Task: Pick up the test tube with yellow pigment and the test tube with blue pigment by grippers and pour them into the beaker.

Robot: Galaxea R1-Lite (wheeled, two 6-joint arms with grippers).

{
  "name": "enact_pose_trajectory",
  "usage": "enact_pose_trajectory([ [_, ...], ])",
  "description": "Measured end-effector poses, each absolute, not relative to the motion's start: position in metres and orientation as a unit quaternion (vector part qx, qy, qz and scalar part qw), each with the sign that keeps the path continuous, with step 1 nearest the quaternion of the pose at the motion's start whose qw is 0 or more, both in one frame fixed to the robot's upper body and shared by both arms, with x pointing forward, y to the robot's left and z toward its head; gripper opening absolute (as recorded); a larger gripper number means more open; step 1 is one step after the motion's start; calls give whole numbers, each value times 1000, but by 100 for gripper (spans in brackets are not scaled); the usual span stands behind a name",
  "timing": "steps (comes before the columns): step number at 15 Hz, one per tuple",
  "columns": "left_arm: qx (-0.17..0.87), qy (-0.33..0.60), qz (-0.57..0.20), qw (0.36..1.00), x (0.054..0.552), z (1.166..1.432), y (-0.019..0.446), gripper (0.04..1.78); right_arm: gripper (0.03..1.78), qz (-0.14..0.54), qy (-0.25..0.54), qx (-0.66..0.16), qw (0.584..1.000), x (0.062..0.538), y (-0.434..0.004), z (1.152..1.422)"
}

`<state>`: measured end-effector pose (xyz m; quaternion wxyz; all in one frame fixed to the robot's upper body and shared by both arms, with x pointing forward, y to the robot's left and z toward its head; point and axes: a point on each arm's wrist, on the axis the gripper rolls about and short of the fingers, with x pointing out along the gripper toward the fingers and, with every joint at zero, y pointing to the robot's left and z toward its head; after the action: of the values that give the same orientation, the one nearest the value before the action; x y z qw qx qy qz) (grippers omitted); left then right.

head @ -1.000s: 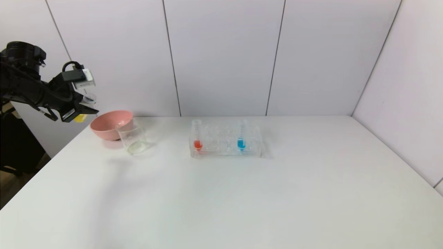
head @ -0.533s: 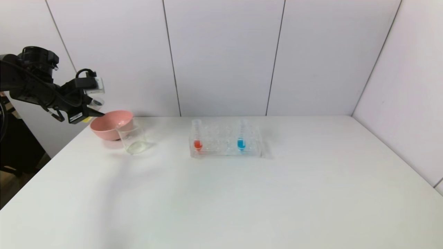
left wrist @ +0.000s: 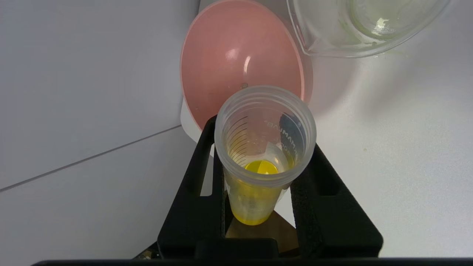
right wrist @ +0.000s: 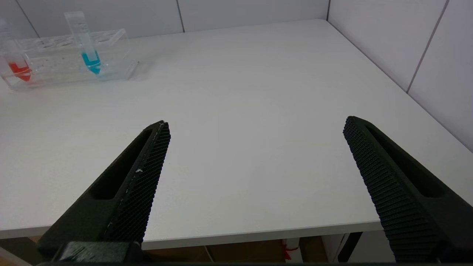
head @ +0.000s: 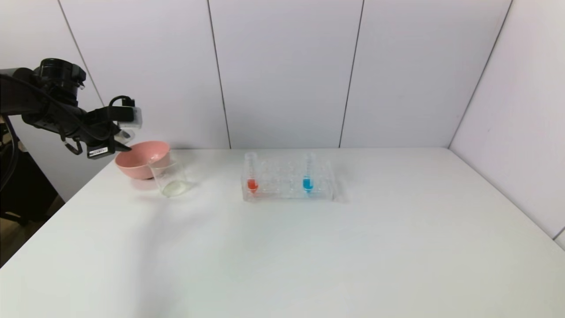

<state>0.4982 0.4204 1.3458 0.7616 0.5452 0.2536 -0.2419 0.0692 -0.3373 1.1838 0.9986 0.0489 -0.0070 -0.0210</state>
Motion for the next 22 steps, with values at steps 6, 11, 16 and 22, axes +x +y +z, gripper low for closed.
enact_pose_trajectory([
  [6, 563, 248, -249, 748, 499, 1346, 415, 52, 171, -21, -7, 49, 999, 69, -337, 1184],
  [11, 580, 254, -247, 733, 500, 1346, 410, 52, 171, -21, -7, 49, 999, 69, -337, 1184],
  [16, 597, 264, -243, 717, 501, 1347, 404, 52, 171, -21, -7, 49, 999, 69, -337, 1184],
  [22, 591, 281, -254, 712, 498, 1345, 398, 52, 171, -21, -7, 49, 999, 69, -337, 1184],
])
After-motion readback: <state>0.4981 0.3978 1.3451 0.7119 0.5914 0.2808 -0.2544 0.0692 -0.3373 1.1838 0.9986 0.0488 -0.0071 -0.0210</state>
